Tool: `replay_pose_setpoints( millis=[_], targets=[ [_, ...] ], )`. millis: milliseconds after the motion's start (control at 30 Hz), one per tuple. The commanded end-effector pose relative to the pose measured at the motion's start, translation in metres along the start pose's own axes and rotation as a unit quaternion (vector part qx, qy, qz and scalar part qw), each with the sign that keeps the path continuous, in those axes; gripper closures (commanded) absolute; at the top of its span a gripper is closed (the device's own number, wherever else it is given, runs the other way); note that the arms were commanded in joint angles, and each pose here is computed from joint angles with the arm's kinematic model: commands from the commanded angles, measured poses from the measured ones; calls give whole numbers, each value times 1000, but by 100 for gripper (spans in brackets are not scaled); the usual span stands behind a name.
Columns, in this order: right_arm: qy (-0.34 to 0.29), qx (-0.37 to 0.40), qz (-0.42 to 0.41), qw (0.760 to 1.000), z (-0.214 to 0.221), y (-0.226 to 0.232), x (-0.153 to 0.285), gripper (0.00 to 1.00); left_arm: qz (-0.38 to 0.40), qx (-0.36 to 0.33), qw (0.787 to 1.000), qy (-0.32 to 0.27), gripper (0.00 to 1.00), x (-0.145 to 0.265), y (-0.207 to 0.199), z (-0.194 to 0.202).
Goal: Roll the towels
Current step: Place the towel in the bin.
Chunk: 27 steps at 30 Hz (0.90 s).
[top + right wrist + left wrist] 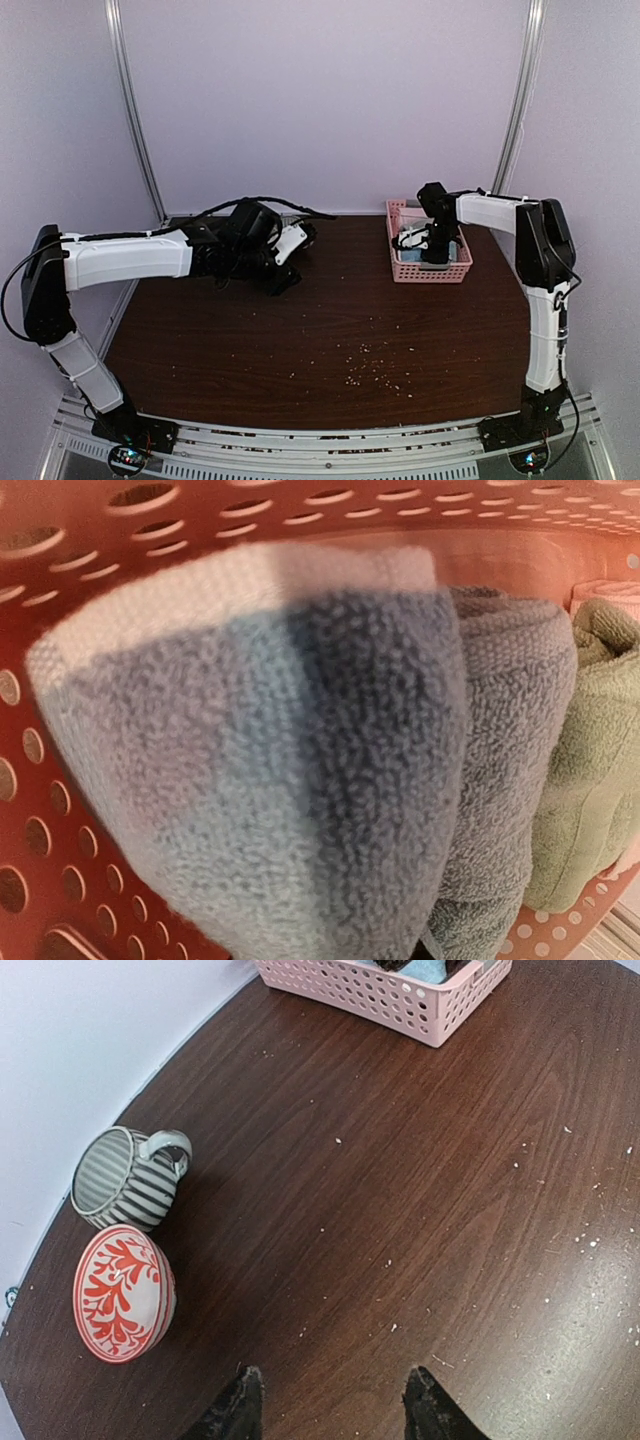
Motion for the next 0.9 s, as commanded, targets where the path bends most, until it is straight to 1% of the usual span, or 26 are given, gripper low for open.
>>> replay_pose_setpoints(
  millis=[0, 133, 200, 300, 367, 667, 867],
  targets=[
    [4, -8, 69, 998, 10, -8, -8, 92, -2, -2, 1000, -10, 51, -4, 3, -4],
    [27, -8, 32, 999, 19, 6, -21, 85, 0, -3, 1000, -7, 51, -6, 2, -2],
    [24, -9, 11, 1000, 19, 9, -18, 79, 1, -3, 1000, -7, 51, -6, 2, -3],
    [18, -6, -17, 1000, 19, 12, -9, 66, 3, -3, 1000, -7, 51, -7, 1, -2],
    [17, -5, -26, 1000, 19, 12, -2, 60, 5, -3, 1000, -5, 51, -8, 1, -2],
    [21, -15, -65, 998, 20, 8, 21, 44, 8, -5, 1000, -5, 50, -7, 0, -2],
    [36, -10, -79, 996, 26, 11, 27, 40, 12, -6, 1000, -6, 50, -7, -1, -3]
  ],
)
Point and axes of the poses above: each gripper's point midway between its finger pads, its own x axis back along the fingers, its own y axis along the line the jaws close on, z = x × y, the point moved 5 cm from there along x, back along the fingers, and after that the axes turned 9 degrees about -x, right-handed, at the moved point
